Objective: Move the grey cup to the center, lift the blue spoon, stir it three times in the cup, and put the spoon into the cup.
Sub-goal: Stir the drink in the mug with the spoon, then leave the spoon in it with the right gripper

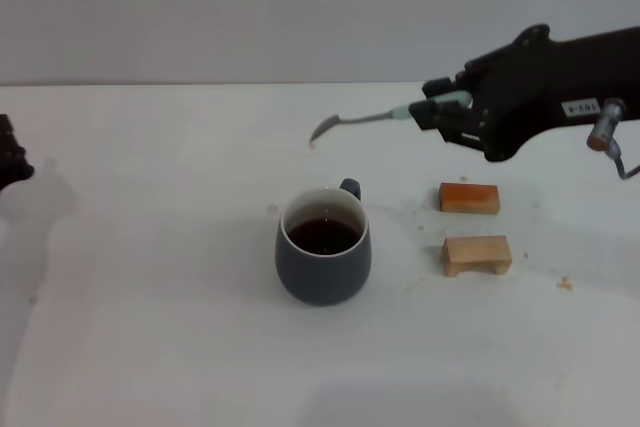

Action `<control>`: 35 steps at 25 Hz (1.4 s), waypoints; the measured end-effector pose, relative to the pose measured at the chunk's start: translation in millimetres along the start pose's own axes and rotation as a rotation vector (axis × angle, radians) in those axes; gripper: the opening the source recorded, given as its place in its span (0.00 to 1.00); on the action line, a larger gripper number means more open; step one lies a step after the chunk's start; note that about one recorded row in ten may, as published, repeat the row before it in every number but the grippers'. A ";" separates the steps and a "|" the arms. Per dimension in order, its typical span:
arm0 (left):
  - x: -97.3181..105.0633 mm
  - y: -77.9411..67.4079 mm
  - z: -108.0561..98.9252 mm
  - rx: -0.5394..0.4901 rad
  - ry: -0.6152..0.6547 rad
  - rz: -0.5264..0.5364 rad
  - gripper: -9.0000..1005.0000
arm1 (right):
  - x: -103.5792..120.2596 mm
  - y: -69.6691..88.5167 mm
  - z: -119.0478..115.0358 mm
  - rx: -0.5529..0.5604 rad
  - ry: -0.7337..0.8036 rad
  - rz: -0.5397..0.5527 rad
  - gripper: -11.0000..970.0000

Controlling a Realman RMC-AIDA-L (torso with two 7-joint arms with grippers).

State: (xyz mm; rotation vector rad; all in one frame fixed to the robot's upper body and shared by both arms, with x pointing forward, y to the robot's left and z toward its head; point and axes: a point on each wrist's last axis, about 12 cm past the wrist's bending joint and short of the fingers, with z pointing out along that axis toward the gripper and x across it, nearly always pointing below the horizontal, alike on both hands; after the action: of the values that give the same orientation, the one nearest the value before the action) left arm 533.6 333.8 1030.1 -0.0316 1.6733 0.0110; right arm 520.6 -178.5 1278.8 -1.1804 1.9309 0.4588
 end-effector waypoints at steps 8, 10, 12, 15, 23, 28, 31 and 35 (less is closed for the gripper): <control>-8.5 10.9 2.9 -0.016 -0.025 0.012 0.01 | 9.6 1.4 3.7 -0.032 0.045 0.060 0.20; -8.7 11.4 2.9 -0.016 -0.026 0.013 0.01 | 14.5 -0.1 7.1 -0.048 0.061 0.090 0.20; -8.6 11.6 2.6 -0.017 -0.026 0.014 0.01 | 16.3 -0.9 8.5 -0.053 0.068 0.099 0.20; -8.1 12.7 1.3 -0.019 -0.027 0.014 0.01 | 22.0 -4.7 16.2 -0.077 0.095 0.132 0.20; -6.6 14.6 -1.4 -0.024 -0.025 0.015 0.01 | 21.2 -13.6 29.0 -0.079 0.164 0.133 0.20; -5.4 15.1 -3.2 -0.027 -0.023 0.014 0.01 | 18.0 -19.1 43.1 -0.101 0.222 0.134 0.20; -5.0 14.9 -4.1 -0.028 -0.026 0.013 0.01 | 15.5 -22.6 52.4 -0.109 0.252 0.125 0.20; -4.5 15.5 -6.0 -0.030 -0.031 0.011 0.01 | 12.8 -23.1 57.9 -0.119 0.261 0.115 0.20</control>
State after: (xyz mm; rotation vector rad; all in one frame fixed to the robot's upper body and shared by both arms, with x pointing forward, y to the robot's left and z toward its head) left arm 527.6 349.2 1035.1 -0.0439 1.6428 0.0446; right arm 563.4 -159.3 1235.9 -1.2601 2.2301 0.5067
